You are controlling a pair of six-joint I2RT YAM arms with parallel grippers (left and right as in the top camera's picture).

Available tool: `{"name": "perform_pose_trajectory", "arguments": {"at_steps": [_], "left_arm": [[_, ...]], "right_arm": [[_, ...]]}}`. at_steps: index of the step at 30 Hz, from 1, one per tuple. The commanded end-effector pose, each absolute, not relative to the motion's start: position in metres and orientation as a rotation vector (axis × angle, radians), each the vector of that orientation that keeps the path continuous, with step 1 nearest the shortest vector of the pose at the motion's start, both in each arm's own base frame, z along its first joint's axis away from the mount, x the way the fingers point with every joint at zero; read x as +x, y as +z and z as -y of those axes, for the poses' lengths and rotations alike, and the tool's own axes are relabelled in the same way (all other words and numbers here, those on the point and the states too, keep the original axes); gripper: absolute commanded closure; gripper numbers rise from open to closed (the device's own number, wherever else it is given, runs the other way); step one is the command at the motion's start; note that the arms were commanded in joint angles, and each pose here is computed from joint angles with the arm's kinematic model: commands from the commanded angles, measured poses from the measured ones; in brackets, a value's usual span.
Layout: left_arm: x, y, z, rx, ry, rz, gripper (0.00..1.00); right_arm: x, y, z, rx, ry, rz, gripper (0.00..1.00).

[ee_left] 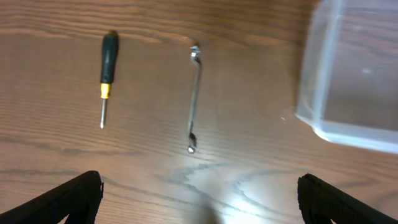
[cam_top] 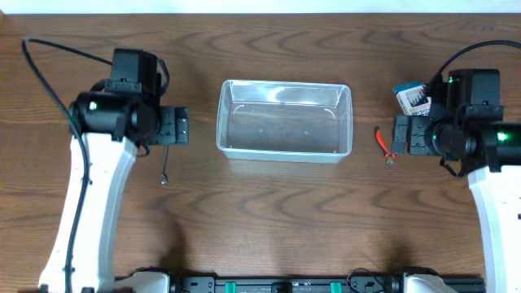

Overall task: Pack container
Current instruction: 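Move the left gripper down over the silver wrench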

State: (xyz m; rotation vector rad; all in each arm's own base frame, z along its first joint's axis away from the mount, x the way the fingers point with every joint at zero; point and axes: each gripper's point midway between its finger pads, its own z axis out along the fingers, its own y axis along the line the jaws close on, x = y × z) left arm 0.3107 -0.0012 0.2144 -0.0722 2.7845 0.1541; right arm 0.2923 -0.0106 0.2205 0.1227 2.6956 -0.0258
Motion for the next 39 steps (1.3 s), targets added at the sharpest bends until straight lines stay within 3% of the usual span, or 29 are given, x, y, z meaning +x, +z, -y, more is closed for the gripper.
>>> {"name": "perform_pose_trajectory", "arguments": {"at_steps": [1, 8, 20, 39], "left_arm": [[0.326, 0.2, -0.012, -0.065, 0.135, -2.826, 0.02], [0.349, 0.143, -0.032, -0.024, 0.005, -2.96, 0.02], [0.348, 0.04, -0.031, 0.013, -0.076, -3.239, 0.02], [0.34, 0.0, -0.035, 0.008, -0.031, -3.276, 0.01]], "right_arm": [[0.294, 0.221, 0.028, 0.266, -0.057, -2.688, 0.01], [0.291, 0.22, 0.036, 0.256, -0.076, -2.697, 0.01], [0.291, 0.22, 0.036, 0.257, -0.077, -2.698, 0.01], [0.293, 0.221, 0.036, 0.256, -0.077, -2.691, 0.01]]}}
